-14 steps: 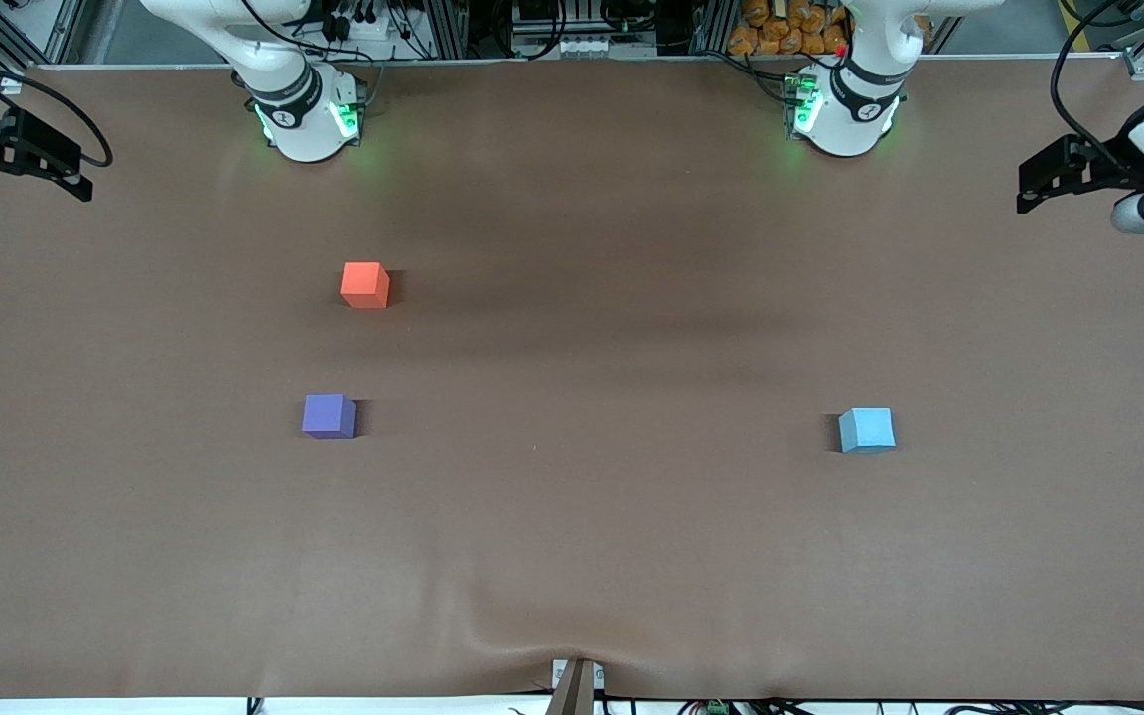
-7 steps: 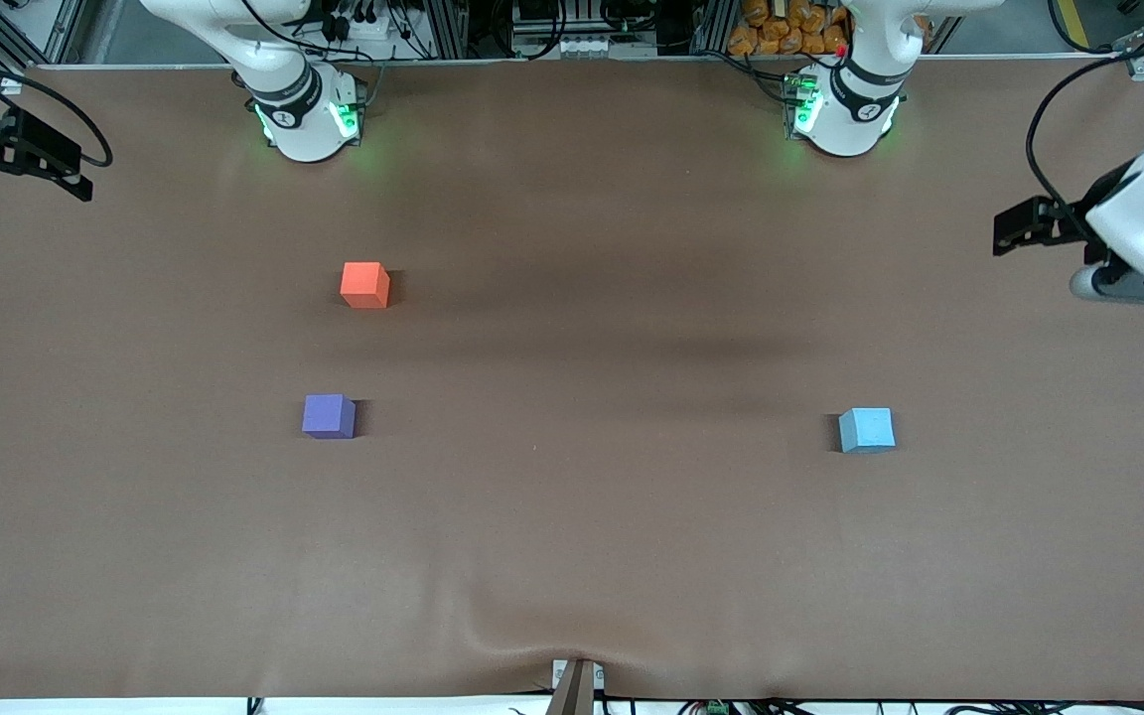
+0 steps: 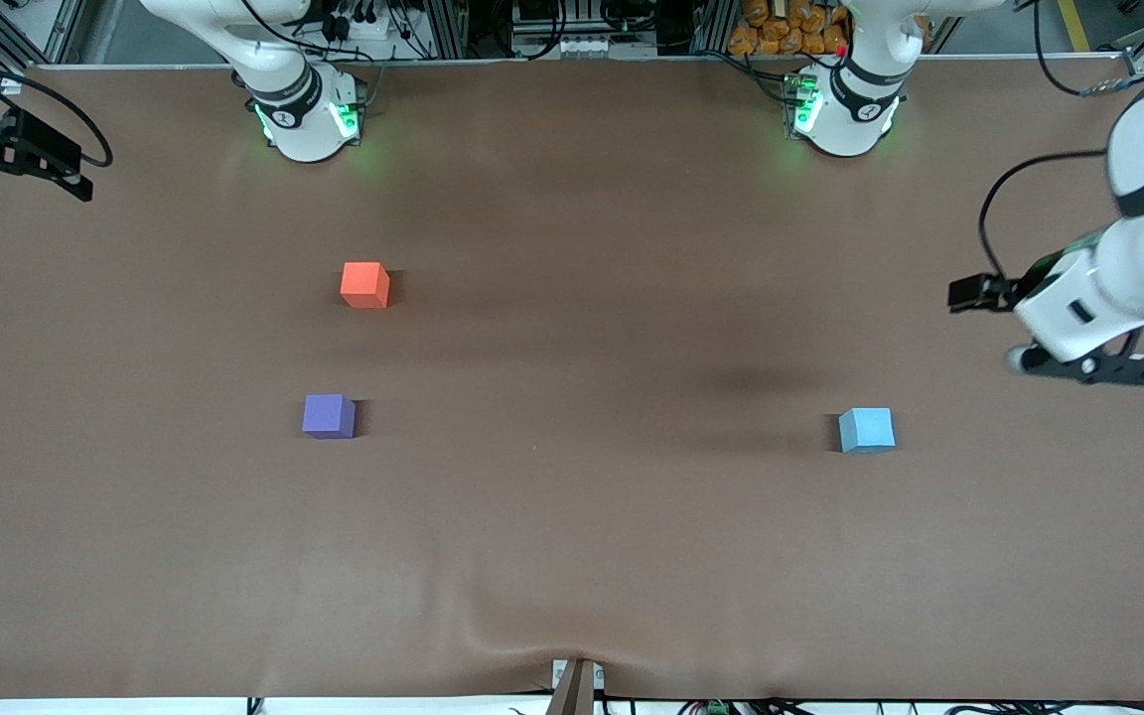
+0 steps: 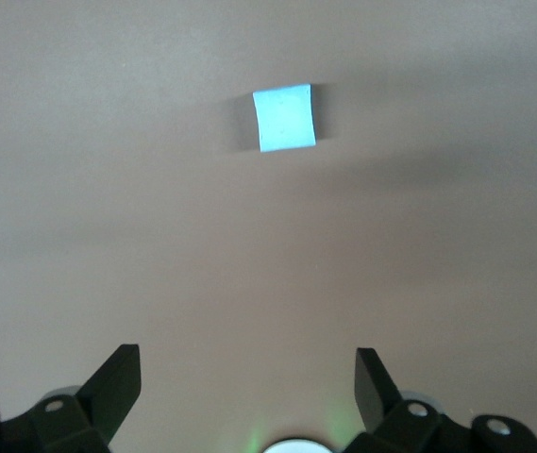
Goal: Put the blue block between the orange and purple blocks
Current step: 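Move the left gripper toward the light blue cube, then lower the left gripper over the light blue cube and close it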
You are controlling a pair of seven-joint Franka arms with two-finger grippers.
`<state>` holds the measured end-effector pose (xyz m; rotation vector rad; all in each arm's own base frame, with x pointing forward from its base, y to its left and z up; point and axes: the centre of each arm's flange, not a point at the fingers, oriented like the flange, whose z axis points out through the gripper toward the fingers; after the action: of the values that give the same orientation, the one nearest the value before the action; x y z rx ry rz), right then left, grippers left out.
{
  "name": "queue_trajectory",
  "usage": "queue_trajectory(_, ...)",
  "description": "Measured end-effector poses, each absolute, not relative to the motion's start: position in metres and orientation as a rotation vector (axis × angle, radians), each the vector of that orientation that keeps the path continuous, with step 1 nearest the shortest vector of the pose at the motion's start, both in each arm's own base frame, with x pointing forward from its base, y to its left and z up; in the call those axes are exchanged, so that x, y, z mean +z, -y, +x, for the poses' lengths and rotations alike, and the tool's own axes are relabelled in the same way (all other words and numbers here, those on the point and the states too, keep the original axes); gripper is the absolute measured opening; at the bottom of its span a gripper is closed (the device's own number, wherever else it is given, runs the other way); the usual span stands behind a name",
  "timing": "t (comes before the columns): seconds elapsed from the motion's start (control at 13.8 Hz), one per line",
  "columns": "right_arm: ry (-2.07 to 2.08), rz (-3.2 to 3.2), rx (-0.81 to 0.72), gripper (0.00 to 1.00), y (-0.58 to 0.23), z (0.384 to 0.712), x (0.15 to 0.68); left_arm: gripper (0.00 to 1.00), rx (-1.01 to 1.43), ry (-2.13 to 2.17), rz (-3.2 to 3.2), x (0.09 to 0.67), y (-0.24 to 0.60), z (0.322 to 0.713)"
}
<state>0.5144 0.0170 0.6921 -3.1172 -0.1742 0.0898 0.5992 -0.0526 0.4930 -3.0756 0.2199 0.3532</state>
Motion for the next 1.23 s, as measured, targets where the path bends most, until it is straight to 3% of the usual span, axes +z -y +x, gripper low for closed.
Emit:
queue_trajectory(0.87,0.17,-3.117,0.097,1.0,-0.016,0.514,0.691,1.0,0.151,-0.003,-3.107,0.292,0.06,0.637)
queue_trajectory(1.23,0.169,-3.117,0.098,1.0,-0.016,0.514,0.691,1.0,0.135,0.065,-3.13,0.253,0.067,0.642)
